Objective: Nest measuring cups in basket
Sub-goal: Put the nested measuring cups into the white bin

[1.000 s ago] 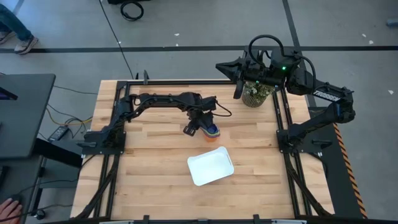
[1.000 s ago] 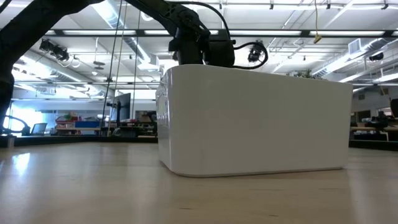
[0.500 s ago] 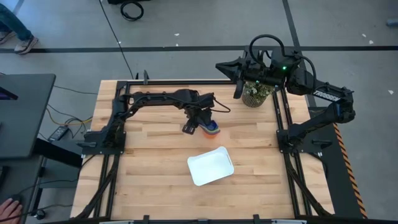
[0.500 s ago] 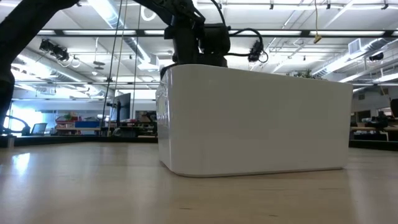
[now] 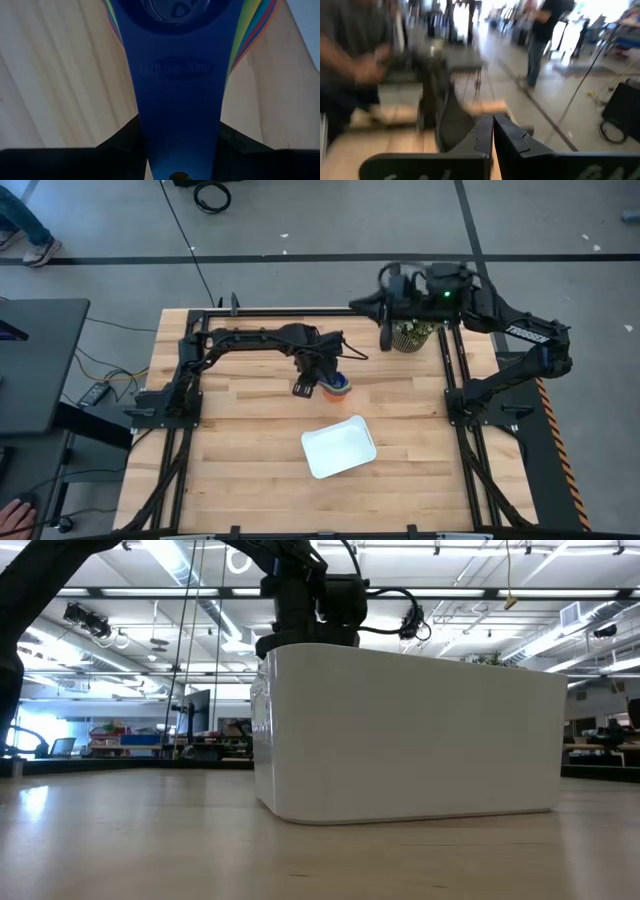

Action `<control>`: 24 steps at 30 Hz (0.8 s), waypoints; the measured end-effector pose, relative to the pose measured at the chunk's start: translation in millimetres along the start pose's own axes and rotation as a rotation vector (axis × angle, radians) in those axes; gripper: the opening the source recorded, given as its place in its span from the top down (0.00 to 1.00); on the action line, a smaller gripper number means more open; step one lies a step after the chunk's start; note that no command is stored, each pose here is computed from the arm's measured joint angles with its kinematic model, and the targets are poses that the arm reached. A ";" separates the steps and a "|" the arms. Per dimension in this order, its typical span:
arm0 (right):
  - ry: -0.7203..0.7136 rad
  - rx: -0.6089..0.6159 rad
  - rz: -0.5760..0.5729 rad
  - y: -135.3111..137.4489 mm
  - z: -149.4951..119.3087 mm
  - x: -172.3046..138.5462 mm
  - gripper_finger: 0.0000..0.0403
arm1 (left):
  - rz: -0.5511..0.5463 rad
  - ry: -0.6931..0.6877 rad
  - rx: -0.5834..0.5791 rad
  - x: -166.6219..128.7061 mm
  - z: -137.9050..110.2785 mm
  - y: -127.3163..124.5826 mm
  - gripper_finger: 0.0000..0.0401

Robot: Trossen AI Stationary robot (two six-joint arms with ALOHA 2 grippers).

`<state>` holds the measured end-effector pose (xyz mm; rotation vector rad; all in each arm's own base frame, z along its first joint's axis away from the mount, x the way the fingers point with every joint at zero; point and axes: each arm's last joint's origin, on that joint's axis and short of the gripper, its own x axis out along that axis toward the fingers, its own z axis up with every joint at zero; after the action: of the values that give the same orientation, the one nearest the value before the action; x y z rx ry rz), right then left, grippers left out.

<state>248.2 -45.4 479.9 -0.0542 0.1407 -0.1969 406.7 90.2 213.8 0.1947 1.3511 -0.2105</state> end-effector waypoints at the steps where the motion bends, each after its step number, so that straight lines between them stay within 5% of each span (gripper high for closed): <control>1: 0.044 -0.028 0.016 1.2 -4.2 -0.6 0.94 | -0.003 0.003 -0.001 0.1 0.3 -1.4 0.65; 15: 0.628 -0.091 0.061 4.6 -55.7 -25.4 0.94 | -0.016 0.017 -0.053 0.8 3.1 -10.6 0.65; 24: 0.751 -0.114 0.001 2.7 -60.2 -60.7 0.94 | -0.001 -0.011 -0.141 -20.6 0.2 -14.2 0.65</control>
<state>181.1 -33.2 428.3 -0.0920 0.9004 -0.2001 398.9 77.2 233.7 0.0743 1.3499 -0.1161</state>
